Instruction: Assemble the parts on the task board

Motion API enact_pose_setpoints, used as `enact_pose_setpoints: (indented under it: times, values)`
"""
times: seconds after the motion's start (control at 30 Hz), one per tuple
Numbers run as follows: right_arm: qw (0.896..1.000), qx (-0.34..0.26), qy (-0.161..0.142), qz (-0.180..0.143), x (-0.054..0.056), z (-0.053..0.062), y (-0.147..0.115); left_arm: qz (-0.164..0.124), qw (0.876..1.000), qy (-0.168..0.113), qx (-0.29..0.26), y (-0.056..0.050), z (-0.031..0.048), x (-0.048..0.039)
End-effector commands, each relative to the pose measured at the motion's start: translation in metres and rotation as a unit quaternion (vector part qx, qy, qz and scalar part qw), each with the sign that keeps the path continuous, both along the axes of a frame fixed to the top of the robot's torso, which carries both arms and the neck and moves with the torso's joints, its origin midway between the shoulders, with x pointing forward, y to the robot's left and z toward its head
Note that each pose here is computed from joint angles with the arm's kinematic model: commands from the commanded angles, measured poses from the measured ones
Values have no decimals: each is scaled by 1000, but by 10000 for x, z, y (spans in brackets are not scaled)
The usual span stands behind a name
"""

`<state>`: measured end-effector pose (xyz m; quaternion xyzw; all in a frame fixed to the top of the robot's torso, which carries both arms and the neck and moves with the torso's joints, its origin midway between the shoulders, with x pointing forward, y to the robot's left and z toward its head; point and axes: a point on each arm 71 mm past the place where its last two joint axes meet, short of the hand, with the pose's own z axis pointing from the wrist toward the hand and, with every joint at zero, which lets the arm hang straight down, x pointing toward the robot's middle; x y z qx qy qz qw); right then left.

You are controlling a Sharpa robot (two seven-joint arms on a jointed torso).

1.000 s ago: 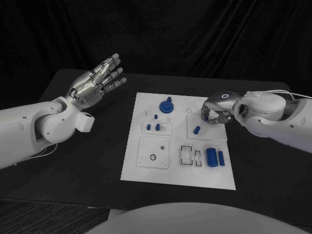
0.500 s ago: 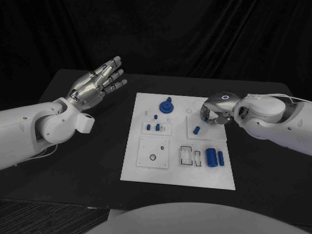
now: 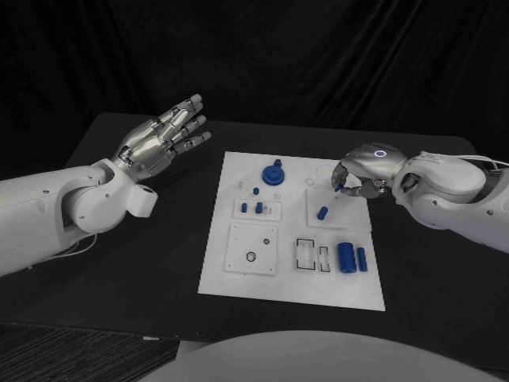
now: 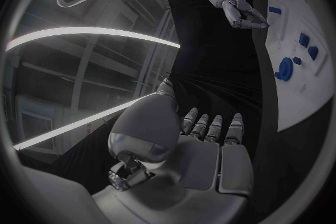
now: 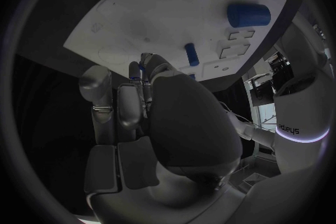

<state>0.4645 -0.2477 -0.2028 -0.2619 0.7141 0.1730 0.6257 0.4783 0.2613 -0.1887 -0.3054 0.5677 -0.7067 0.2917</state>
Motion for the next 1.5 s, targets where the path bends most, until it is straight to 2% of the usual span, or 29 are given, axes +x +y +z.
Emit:
enact_pose_setpoints:
  times: [0.03, 0.17, 0.33, 0.43, 0.63, 0.77, 1.0, 1.5]
  values:
    - [999, 28, -39, 3, -8, 191, 33, -4, 1000, 3, -5, -14, -2, -2]
    - [998, 32, -48, 11, -57, 377, 120, -4, 1000, 5, -3, -16, -6, 0]
    - [998, 36, -42, 37, -170, 475, 328, -7, 1000, 7, -2, -37, -12, 4]
    - [998, 31, -28, 55, -234, 484, 491, -10, 1000, 9, -2, -51, -20, 6]
    - [996, 10, 11, 90, -334, 396, 787, -14, 1000, 13, -1, -75, -35, 7]
    - [994, 4, 24, 104, -344, 328, 905, -15, 1000, 15, 0, -80, -41, 6]
    - [992, 3, 39, 120, -371, 218, 1053, -16, 1000, 19, 3, -81, -48, 2]
    - [986, 25, 61, 153, -528, -40, 1341, -30, 999, 32, 7, -149, -95, 3]
